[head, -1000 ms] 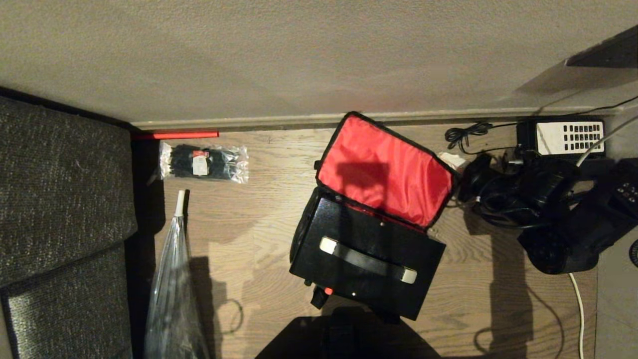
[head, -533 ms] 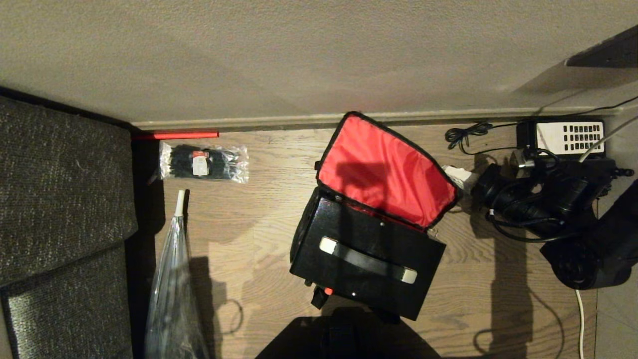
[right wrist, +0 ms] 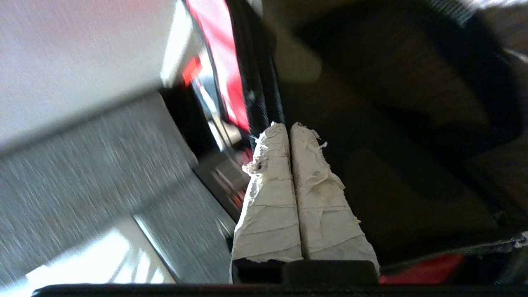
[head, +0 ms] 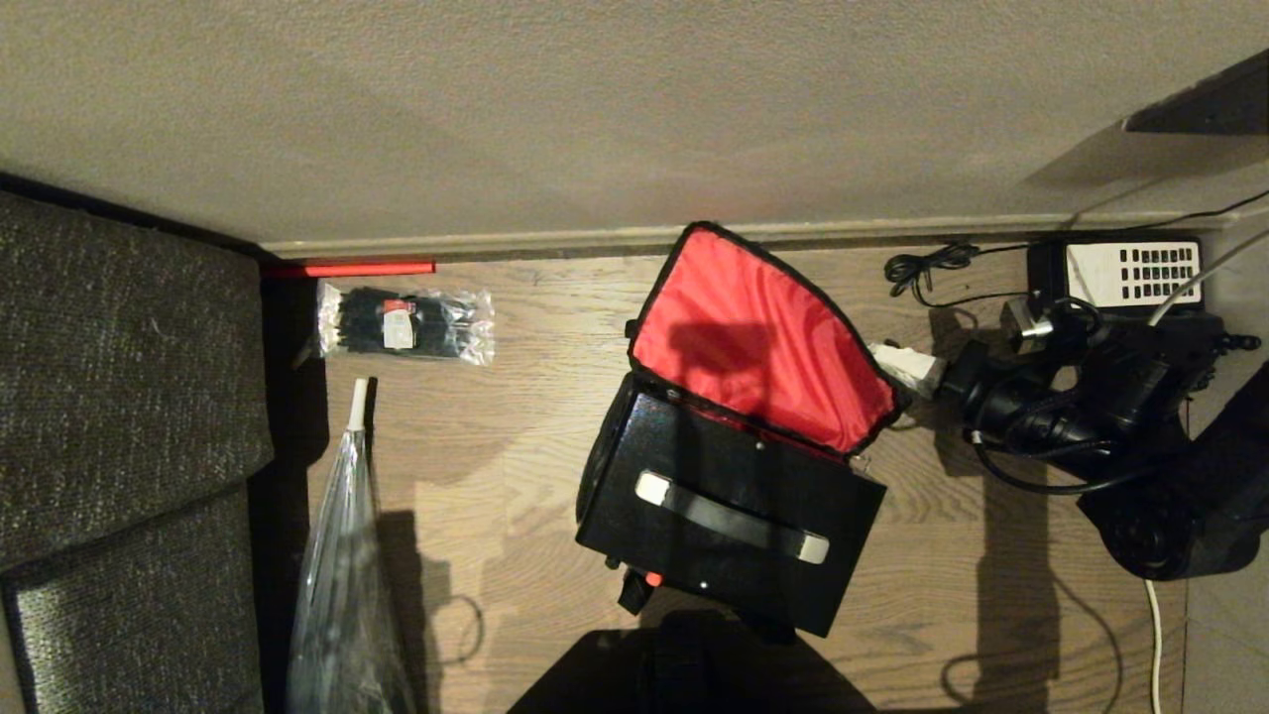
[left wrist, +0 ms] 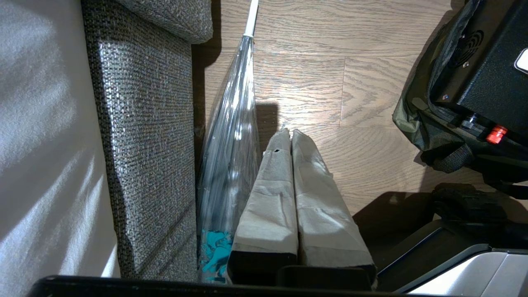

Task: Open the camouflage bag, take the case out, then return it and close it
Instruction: Close the top of the storage box

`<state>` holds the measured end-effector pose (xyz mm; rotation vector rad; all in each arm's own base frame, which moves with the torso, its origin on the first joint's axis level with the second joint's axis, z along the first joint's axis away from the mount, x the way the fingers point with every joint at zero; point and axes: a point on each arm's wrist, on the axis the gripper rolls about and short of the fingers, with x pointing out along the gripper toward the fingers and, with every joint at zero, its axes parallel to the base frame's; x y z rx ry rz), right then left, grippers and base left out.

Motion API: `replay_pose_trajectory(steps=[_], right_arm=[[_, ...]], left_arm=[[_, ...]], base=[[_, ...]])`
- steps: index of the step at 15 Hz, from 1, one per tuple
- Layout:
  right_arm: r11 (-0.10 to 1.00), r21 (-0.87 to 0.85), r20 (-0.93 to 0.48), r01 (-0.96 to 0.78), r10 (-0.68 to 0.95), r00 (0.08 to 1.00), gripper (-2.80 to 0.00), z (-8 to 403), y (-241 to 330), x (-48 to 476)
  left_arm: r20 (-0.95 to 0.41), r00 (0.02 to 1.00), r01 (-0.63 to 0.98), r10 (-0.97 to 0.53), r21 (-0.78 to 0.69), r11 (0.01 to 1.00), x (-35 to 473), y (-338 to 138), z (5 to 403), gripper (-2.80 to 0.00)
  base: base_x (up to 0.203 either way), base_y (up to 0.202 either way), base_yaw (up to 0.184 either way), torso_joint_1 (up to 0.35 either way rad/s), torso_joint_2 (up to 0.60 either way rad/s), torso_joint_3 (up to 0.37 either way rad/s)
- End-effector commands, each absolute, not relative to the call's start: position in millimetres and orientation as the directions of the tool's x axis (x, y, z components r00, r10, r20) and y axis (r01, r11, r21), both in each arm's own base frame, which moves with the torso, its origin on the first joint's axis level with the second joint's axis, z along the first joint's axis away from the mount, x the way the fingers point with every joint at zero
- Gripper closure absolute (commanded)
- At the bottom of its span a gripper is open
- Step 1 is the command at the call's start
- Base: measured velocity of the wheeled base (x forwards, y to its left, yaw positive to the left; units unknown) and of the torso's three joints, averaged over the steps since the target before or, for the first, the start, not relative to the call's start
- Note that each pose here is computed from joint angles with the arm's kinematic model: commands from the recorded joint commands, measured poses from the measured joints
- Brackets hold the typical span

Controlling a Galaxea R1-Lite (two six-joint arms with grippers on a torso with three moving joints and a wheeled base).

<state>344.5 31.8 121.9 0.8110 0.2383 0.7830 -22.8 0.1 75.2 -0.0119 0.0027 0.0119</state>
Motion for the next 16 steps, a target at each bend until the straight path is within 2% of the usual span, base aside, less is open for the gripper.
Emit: replay_pose_trajectory(steps=[1, 5, 6, 10, 16], right_arm=[[0.466, 0.694, 0.048, -0.549, 0.731, 0.681, 0.00, 114.8, 35.5, 347.5], [0.593, 0.562, -0.080, -0.576, 0.733, 0.676, 0.00, 96.8, 38.1, 358.3], [0.608, 0.542, -0.090, -0.579, 0.728, 0.680, -2.80, 94.4, 38.2, 361.8], [0.603, 0.534, -0.082, -0.593, 0.735, 0.673, -2.80, 94.8, 39.1, 364.4], [0.611, 0.422, 0.008, -0.670, 0.736, 0.677, -2.80, 120.7, 38.8, 375.0]], left_arm=[[-0.003, 1.000, -0.012, 0.012, -0.012, 1.000, -22.7, 0.1, 74.4, 0.00], [-0.005, 1.000, -0.012, 0.012, -0.012, 1.000, -22.7, 0.1, 74.3, 0.00], [-0.005, 1.000, -0.012, 0.012, -0.012, 1.000, -22.7, 0.1, 74.3, 0.00], [-0.003, 1.000, -0.012, 0.012, -0.012, 1.000, -22.7, 0.1, 74.4, 0.00], [-0.005, 1.000, -0.012, 0.012, -0.012, 1.000, -22.7, 0.1, 74.3, 0.00]], base=[[0.000, 0.000, 0.000, 0.000, 0.00, 0.000], [0.000, 0.000, 0.000, 0.000, 0.00, 0.000], [0.000, 0.000, 0.000, 0.000, 0.00, 0.000], [0.000, 0.000, 0.000, 0.000, 0.00, 0.000], [0.000, 0.000, 0.000, 0.000, 0.00, 0.000]])
